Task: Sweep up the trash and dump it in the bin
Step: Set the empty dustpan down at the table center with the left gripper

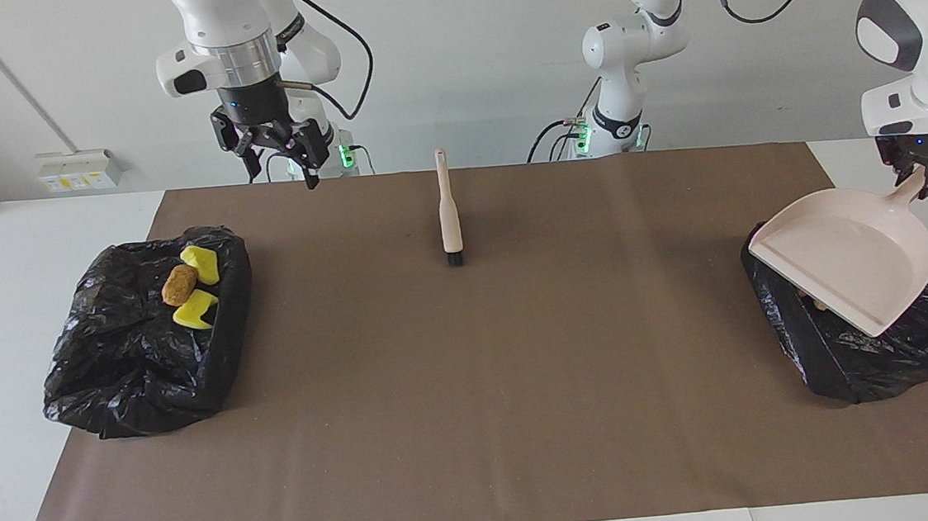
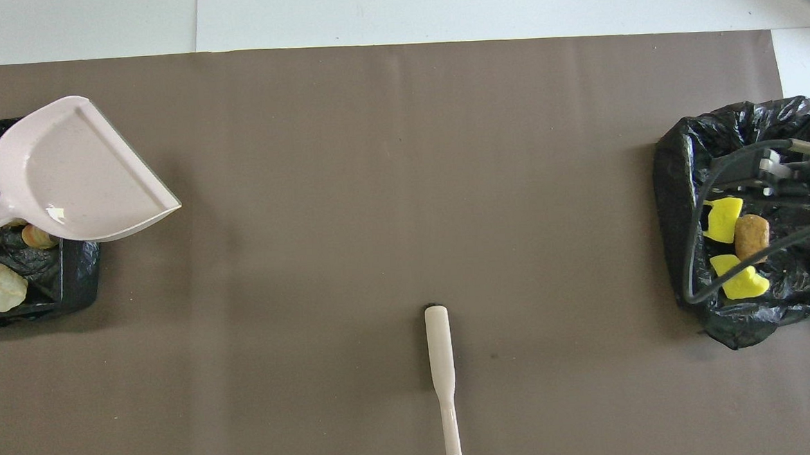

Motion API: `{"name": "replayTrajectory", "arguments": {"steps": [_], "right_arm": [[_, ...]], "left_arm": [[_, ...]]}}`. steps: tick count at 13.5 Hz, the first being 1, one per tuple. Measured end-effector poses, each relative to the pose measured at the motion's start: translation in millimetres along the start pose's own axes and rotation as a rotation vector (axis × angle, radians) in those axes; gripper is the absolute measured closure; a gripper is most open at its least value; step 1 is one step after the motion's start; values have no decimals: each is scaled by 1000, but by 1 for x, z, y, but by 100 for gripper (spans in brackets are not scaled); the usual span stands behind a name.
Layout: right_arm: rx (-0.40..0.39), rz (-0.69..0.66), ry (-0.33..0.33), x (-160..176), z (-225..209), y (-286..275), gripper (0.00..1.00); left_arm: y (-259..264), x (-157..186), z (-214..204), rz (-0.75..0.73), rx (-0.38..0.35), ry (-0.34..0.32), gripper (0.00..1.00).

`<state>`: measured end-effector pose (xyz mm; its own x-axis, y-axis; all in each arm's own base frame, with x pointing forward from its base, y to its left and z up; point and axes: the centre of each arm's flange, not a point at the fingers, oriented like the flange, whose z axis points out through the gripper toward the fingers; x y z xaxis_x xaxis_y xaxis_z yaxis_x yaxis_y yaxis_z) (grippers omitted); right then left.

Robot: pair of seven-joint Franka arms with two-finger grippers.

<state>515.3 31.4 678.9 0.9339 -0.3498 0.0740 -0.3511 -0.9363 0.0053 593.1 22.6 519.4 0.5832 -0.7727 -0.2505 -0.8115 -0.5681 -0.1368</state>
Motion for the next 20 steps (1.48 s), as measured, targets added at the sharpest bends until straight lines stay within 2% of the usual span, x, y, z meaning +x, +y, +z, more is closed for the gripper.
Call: {"name": "replayTrajectory", "arguments": {"steps": [4,8,10,14,20], "right_arm": [[1,-109,-13,14,-4,61,0],[-3,-168,-34,16,11,56,0],[6,-170,-39,15,12,54,0],[7,-180,-48,15,16,54,0],[9,-226,-40,19,21,49,0]], "left_arm": [[82,100,-7,-249,-65,59,68],[199,225,-8,-498,-131,154,68],[244,266,-11,-592,-159,166,68],[291,314,-29,-742,-218,191,68],[308,347,-38,-813,-244,261,68]]}}
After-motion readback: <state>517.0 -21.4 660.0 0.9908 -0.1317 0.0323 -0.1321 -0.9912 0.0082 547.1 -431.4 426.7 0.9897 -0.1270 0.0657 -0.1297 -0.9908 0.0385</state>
